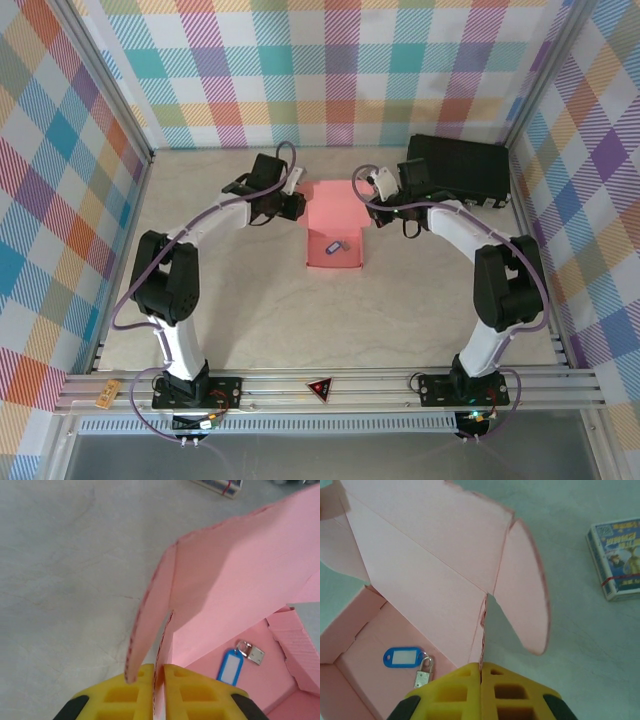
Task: Fold the paper box
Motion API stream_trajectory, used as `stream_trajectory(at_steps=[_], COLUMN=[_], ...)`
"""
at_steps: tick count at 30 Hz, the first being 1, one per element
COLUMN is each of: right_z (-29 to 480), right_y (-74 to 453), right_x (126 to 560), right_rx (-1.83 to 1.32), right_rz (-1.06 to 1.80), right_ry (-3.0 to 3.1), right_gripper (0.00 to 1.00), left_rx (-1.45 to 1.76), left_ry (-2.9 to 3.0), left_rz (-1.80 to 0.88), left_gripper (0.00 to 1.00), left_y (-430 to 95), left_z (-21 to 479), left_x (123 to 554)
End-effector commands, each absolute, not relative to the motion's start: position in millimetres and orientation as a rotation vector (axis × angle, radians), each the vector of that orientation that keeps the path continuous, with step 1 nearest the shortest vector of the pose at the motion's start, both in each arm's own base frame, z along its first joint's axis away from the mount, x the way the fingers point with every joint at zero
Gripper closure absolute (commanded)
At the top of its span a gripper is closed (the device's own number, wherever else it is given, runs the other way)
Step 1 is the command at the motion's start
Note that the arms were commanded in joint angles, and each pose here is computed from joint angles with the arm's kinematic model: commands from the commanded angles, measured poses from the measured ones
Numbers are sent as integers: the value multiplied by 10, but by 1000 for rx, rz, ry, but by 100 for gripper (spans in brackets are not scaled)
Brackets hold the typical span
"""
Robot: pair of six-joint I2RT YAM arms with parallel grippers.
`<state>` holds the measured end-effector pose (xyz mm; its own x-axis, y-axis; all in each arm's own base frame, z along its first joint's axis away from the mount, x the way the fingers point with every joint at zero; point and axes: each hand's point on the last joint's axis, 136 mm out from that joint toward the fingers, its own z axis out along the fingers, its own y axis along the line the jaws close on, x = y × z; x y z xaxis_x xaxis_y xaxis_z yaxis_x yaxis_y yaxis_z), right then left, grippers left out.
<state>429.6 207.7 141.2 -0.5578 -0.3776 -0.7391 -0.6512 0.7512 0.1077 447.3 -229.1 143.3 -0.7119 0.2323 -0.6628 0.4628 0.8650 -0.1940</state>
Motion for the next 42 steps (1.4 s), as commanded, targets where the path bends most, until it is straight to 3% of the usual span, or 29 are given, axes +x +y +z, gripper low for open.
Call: stream_trajectory(at_steps=[1, 42], right_z=[1660, 1569], right_y=[2127, 2522], right_x=[4398, 4199], right_rx=[-722, -498], right_rz=[458, 242], right_ry=[2107, 1968], right_gripper=[98, 98], left_rx=[439, 175], left_ry=[2209, 2072], left_rz=[-460, -389], left_gripper=[89, 85], left_y=[-2338, -2288], left_z=[1776, 1619], left_x=[4607, 4283])
